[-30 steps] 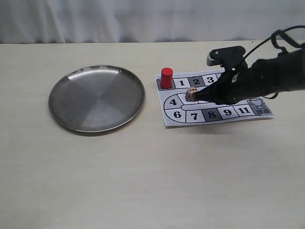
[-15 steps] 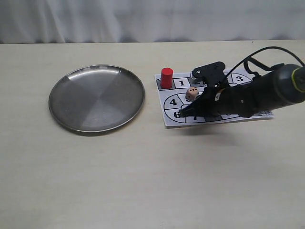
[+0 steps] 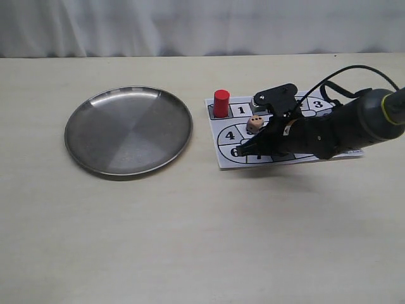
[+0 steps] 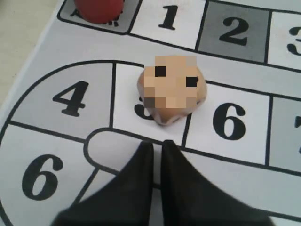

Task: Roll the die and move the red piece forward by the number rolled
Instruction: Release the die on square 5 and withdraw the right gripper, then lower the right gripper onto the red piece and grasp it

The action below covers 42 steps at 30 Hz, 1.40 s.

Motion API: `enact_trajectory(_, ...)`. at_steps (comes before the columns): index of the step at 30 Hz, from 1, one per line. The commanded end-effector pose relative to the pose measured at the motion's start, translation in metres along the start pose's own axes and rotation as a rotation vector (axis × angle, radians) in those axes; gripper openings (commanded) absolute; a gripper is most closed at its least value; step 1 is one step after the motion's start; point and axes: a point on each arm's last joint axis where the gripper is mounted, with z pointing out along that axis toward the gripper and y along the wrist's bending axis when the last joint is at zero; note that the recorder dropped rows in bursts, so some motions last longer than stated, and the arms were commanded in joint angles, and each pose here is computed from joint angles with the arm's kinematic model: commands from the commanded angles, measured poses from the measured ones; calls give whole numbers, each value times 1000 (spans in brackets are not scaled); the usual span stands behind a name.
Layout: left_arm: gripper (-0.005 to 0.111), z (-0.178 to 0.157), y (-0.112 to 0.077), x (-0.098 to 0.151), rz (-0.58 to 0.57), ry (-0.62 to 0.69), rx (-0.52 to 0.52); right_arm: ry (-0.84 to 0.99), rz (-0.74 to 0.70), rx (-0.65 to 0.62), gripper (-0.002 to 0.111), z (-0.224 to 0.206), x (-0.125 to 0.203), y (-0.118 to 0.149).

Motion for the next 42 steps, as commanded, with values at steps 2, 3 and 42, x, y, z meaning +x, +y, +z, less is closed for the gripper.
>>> enact_trajectory(2,0,0,0,0,-6,-7,2,-10,-12,0,6,1,-1,-1)
enact_trajectory(3,0,0,0,0,-6,-7,2,-10,-12,0,6,1,-1,-1)
enact_trajectory(42,0,0,0,0,-6,-7,2,-152,19,13,8,-100,-116,-5)
